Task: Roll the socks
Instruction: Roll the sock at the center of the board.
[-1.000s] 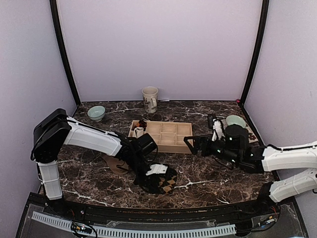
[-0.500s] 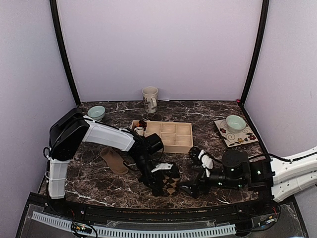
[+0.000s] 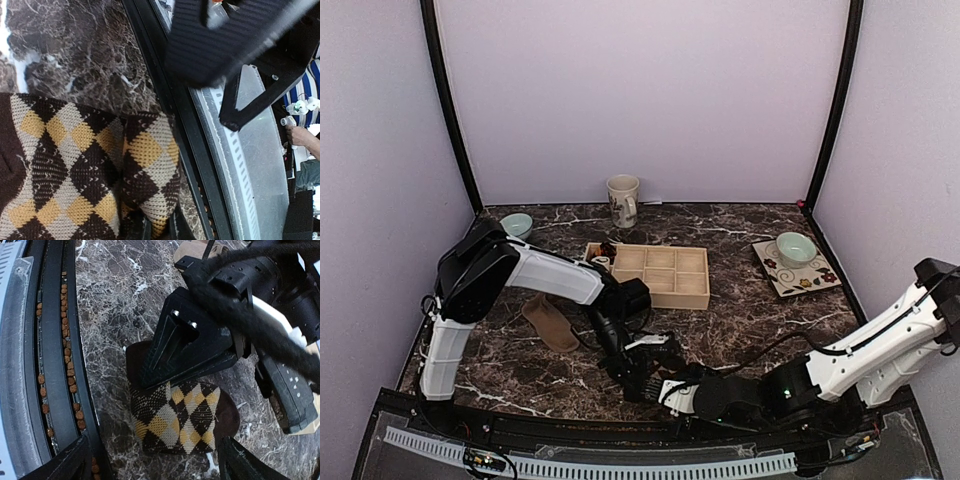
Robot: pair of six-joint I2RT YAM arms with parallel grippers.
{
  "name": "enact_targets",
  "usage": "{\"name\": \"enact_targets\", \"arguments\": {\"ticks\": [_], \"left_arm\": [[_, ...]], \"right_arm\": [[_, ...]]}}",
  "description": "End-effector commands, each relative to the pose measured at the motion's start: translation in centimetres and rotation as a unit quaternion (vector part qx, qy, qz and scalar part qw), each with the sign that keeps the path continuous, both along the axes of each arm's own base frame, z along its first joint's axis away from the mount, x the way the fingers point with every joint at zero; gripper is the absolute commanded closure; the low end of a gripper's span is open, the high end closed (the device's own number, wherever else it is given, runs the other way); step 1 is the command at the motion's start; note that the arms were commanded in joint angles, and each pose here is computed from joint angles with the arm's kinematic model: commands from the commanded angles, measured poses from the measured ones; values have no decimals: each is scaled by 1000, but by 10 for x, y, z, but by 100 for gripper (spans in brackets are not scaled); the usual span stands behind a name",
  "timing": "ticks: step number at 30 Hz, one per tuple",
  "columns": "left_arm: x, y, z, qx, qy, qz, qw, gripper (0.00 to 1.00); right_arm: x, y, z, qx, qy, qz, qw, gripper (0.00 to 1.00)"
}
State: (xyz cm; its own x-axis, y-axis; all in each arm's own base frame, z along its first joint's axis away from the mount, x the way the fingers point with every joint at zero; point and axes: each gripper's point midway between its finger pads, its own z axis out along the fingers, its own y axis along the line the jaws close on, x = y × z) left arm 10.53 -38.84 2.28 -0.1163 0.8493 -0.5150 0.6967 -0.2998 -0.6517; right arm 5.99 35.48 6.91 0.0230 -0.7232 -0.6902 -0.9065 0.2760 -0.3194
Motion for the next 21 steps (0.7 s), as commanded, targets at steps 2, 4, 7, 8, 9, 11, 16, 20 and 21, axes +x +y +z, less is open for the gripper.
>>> {"name": "enact_targets", "arguments": {"ticks": [2, 4, 7, 8, 9, 11, 16, 20, 21], "left_arm": [[-14, 62, -69, 171, -19, -41, 984, 96], [-13, 61, -69, 171, -19, -39, 984, 96], [-11, 60, -70, 172, -19, -36, 984, 96], [-11, 60, -70, 171, -20, -36, 984, 96], [-11, 60, -70, 172, -19, -35, 984, 96], [-9, 60, -70, 172, -20, -31, 984, 96], [-4, 61, -69, 175, -17, -22, 984, 96], [-3, 61, -68, 174, -17, -20, 984, 96], [-2, 61, -68, 174, -17, -21, 984, 95]], "right_arm": [[12, 28, 15, 20, -62, 17, 998, 17], [15, 33, 12, 28, -52, 22, 998, 22], [19, 39, 7, 41, -29, 27, 998, 29], [20, 40, 4, 40, -27, 27, 998, 30], [20, 41, 2, 39, -26, 27, 999, 31], [19, 43, -6, 37, -21, 30, 999, 33], [13, 47, -25, 28, -1, 37, 999, 38], [12, 42, -37, 28, 14, 30, 999, 42], [12, 41, -38, 29, 14, 26, 999, 43]]}}
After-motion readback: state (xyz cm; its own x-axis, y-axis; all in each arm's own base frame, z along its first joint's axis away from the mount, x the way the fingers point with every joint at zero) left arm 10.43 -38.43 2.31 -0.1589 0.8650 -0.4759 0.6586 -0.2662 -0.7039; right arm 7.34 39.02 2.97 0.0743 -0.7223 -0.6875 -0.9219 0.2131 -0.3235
